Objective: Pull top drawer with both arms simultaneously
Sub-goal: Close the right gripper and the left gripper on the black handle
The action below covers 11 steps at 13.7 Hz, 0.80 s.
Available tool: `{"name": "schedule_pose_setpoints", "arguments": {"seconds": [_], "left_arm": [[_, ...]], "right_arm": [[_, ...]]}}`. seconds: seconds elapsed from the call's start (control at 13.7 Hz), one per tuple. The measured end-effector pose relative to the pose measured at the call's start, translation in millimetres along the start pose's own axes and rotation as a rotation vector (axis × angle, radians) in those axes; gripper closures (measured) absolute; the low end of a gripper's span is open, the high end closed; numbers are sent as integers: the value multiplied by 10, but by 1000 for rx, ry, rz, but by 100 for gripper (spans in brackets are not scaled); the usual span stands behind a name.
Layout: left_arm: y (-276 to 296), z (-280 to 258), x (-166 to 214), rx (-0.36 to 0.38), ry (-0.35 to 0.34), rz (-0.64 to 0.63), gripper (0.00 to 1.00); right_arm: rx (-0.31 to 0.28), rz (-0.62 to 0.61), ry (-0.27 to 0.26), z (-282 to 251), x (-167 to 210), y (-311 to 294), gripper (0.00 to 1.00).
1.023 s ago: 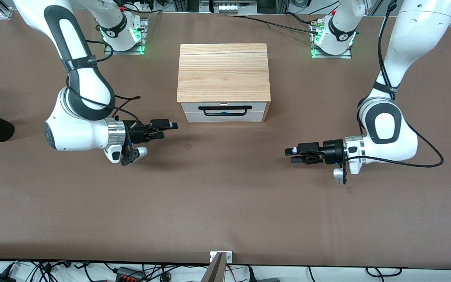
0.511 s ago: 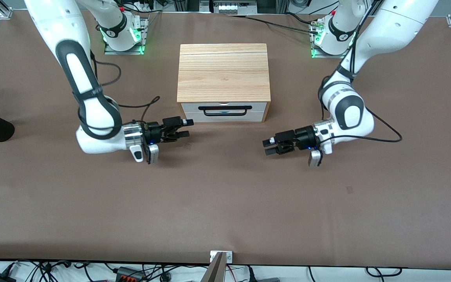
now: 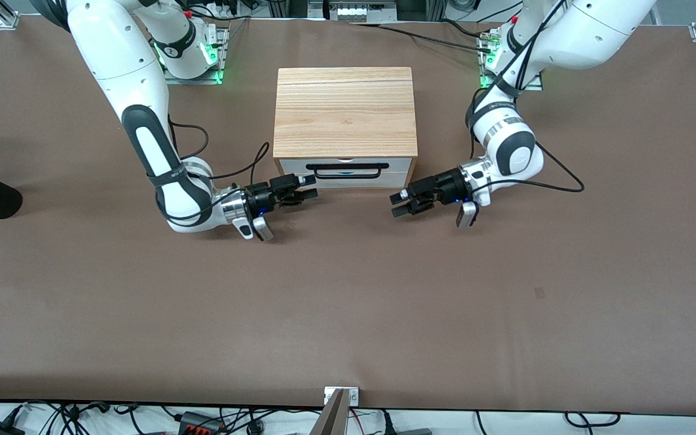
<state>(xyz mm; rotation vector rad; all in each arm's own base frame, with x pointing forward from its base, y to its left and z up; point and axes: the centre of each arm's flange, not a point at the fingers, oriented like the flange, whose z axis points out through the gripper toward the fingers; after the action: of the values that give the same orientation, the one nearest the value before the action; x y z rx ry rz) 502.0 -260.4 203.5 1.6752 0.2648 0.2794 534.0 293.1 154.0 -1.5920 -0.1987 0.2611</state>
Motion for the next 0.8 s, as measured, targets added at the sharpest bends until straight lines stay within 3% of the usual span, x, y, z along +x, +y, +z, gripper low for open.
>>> {"name": "schedule_pose_setpoints", "arguments": {"seconds": [0.29, 0.37, 0.51, 0.58, 0.8], "left_arm": [[-31, 87, -241, 1, -39, -32, 7], [-33, 122, -320, 1, -53, -48, 8], [-45, 157, -412, 4, -69, -66, 10], [-67, 149, -443, 8, -73, -72, 10], [-158, 99, -533, 25, -80, -94, 11]], "right_arm": [[20, 40, -20, 104, -166, 107, 0], [22, 45, -21, 108, -183, 120, 7], [32, 49, -16, 137, -188, 117, 33], [38, 49, -13, 166, -187, 110, 39], [44, 50, -17, 251, -200, 102, 44]]}}
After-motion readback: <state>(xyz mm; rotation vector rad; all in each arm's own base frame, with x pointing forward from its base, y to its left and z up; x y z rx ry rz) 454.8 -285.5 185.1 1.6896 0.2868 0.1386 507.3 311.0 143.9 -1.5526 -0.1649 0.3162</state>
